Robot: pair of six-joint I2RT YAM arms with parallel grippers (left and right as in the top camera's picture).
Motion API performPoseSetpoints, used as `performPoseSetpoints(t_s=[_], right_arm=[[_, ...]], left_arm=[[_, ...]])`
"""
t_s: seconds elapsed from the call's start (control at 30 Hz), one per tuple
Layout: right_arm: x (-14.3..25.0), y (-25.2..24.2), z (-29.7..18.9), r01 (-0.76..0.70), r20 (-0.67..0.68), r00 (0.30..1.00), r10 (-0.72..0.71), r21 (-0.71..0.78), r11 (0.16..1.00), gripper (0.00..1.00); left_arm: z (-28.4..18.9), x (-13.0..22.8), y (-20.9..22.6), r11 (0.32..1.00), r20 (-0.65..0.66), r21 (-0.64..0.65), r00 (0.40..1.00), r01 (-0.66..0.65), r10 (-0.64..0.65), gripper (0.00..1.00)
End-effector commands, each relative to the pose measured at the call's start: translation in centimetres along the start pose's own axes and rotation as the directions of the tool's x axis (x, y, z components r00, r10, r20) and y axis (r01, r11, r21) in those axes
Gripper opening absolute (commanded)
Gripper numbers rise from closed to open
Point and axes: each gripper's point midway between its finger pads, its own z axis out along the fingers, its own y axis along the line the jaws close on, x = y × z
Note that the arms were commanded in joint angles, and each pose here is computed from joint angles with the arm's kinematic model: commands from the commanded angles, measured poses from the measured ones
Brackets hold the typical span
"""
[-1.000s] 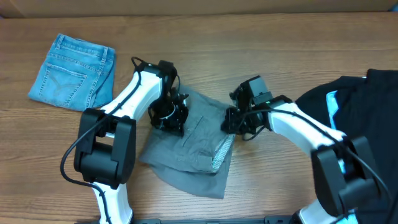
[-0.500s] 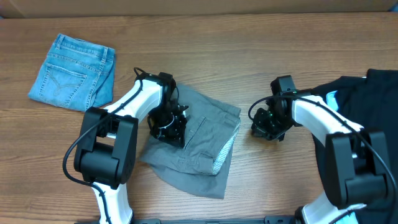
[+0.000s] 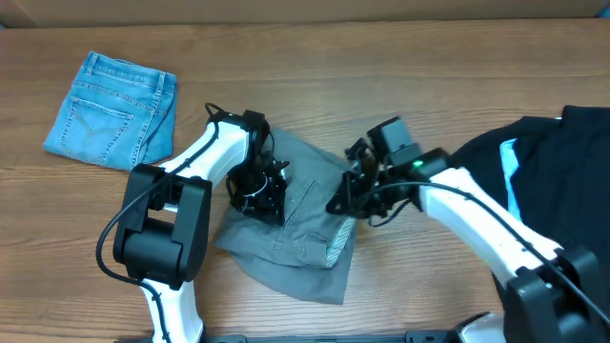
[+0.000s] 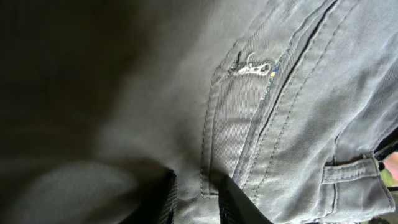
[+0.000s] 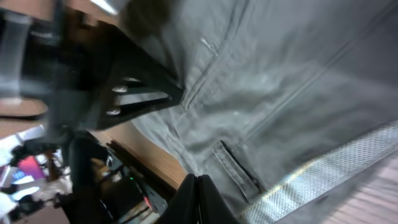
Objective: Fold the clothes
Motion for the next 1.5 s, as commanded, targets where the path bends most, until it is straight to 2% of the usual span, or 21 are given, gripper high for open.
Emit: performPoseSetpoints(t_s=[0.0,0.13,0.17,0.33,0.43,0.53,0.57,0.73,0.77,0.87,0.93,1.03,1.2,1.3,1.37,1.47], right_arm=[[2.5,-1.8,3.4,-0.201,-0.108,0.973,0.205,0.049,0.978,0.04],[6.3,-2.5,6.3,-0.256,-0.275,0.921,0.276,0.107,0.961,0.04],[8.1,-3.2,6.9,-0.273,-0.326,0.892,0.315,0.167,0.947,0.04],[9.7,-5.7,6.1,-0.307,-0.316,0.858,0.406,0.318,0.897,0.04],[9.0,-7.5,5.2,-0.327,-0.264,0.859,0.439,0.376,0.867,0.04],[7.7,-8.3,4.4,-0.335,-0.233,0.869,0.437,0.373,0.865,0.04],[6.8,-8.6,3.7,-0.344,-0.217,0.873,0.437,0.362,0.866,0.04],[3.5,-7.5,1.2,-0.283,-0.175,0.926,0.335,0.267,0.921,0.05],[2.7,-6.8,0.5,-0.251,-0.157,0.943,0.293,0.238,0.938,0.05],[0.8,-4.9,-1.0,-0.163,-0.103,0.978,0.183,0.176,0.971,0.05],[-0.3,-3.5,-1.8,-0.106,-0.063,0.991,0.116,0.144,0.984,0.05],[-1.1,-2.4,-2.1,-0.082,-0.039,0.995,0.087,0.106,0.991,0.05],[-1.4,-2.3,-1.4,-0.074,-0.042,0.996,0.078,0.098,0.992,0.05],[-1.6,-2.8,-0.4,-0.128,-0.038,0.99,0.132,0.1,0.987,0.06],[-1.6,-3.6,0.5,-0.174,-0.035,0.983,0.179,0.106,0.979,0.06],[-1.6,-5.1,2.1,-0.252,-0.038,0.965,0.258,0.12,0.96,0.06]], left_arm=[[-0.4,-0.2,-0.9,1.0,0.012,0.012,1.0,-0.018,0.018,0.24],[-1.5,-0.8,-1.3,1.0,0.033,0.01,0.999,-0.029,0.028,0.24],[-2.2,-1.2,-1.6,0.999,0.046,0.008,0.998,-0.035,0.035,0.24],[-4.4,-2.0,-1.6,0.997,0.071,-0.056,0.996,-0.046,0.05,0.25],[-7.2,-2.5,-0.6,0.983,0.093,-0.179,0.994,-0.042,0.059,0.29],[-8.6,-2.9,0.4,0.971,0.116,-0.239,0.992,-0.027,0.056,0.34],[-9.2,-3.2,1.3,0.965,0.134,-0.262,0.99,-0.008,0.045,0.38],[-9.9,-3.4,2.8,0.968,0.16,-0.249,0.987,0.035,0.006,0.44],[-10.1,-3.4,2.9,0.969,0.166,-0.245,0.986,0.04,0.002,0.42],[-10.0,-3.5,2.2,0.984,0.172,-0.176,0.985,0.021,0.01,0.05],[-9.8,-3.1,1.4,0.991,0.156,-0.137,0.988,0.002,0.019,0.04],[-9.7,-1.8,1.3,0.991,0.11,-0.129,0.994,0.018,-0.004,0.04],[-11.7,0.6,1.1,0.982,0.12,-0.175,0.991,0.078,-0.057,0.04],[-14.0,1.8,1.5,0.956,0.201,-0.248,0.974,0.154,-0.105,0.09],[-15.0,2.6,1.0,0.954,0.238,-0.243,0.964,0.175,-0.116,0.14],[-15.5,4.2,0.4,0.95,0.247,-0.232,0.957,0.209,-0.15,0.14]])
